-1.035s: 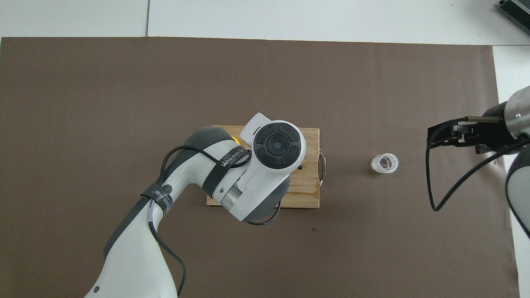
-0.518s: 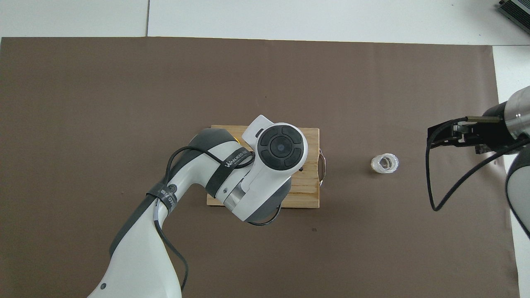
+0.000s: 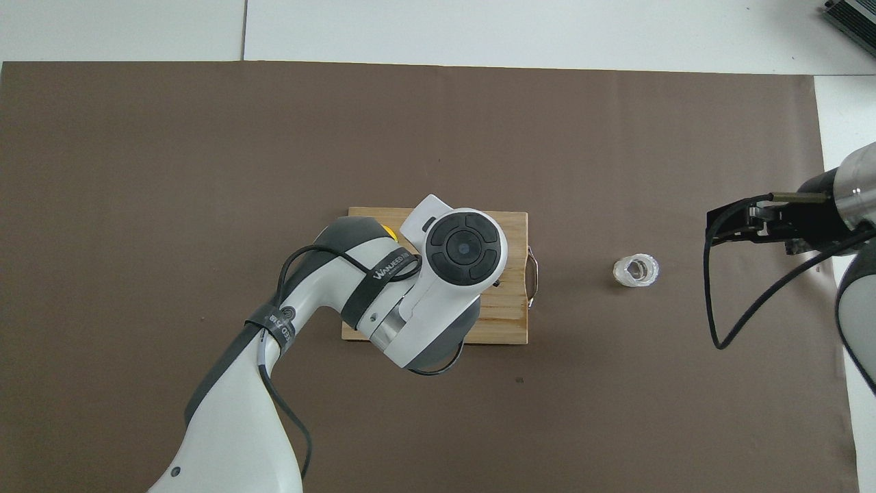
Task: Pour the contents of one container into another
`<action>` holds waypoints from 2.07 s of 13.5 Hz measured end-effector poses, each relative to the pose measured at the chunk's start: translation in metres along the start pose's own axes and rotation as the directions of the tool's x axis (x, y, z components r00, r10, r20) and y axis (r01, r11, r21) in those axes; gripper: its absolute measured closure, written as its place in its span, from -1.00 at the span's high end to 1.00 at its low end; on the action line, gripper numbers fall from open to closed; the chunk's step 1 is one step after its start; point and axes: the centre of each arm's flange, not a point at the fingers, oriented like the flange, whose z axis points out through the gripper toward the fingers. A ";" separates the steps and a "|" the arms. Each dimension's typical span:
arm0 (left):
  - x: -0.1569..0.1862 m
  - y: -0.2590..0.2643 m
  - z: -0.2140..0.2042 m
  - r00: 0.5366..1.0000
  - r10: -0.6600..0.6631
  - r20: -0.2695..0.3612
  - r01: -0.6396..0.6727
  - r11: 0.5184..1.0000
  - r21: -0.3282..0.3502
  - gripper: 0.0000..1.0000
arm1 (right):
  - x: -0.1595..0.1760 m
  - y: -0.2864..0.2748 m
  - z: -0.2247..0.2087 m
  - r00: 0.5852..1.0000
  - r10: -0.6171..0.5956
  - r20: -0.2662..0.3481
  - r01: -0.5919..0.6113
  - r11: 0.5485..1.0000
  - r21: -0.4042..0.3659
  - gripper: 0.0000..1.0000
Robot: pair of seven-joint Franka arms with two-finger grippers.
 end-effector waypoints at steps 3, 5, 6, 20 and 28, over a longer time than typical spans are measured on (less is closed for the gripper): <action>0.000 0.000 0.000 1.000 -0.001 0.001 0.001 1.000 -0.001 0.43 | 0.000 0.000 0.000 1.000 0.000 0.000 0.000 1.000 0.000 1.00; 0.002 0.001 0.000 1.000 0.002 -0.010 -0.002 1.000 -0.001 0.91 | 0.000 0.000 0.000 1.000 0.000 0.000 0.000 1.000 0.000 1.00; 0.003 0.002 -0.001 1.000 0.010 -0.024 -0.011 1.000 -0.007 1.00 | 0.000 0.000 0.000 1.000 0.000 0.000 0.000 1.000 0.000 1.00; 0.109 0.029 -0.173 0.840 0.533 -0.096 -0.532 0.846 0.043 1.00 | 0.000 0.000 0.000 1.000 0.001 0.000 -0.001 1.000 0.000 1.00; 0.257 0.060 -0.222 0.500 0.866 -0.020 -0.861 0.499 0.101 1.00 | -0.004 0.018 0.038 0.856 -0.517 0.000 0.517 0.856 0.000 1.00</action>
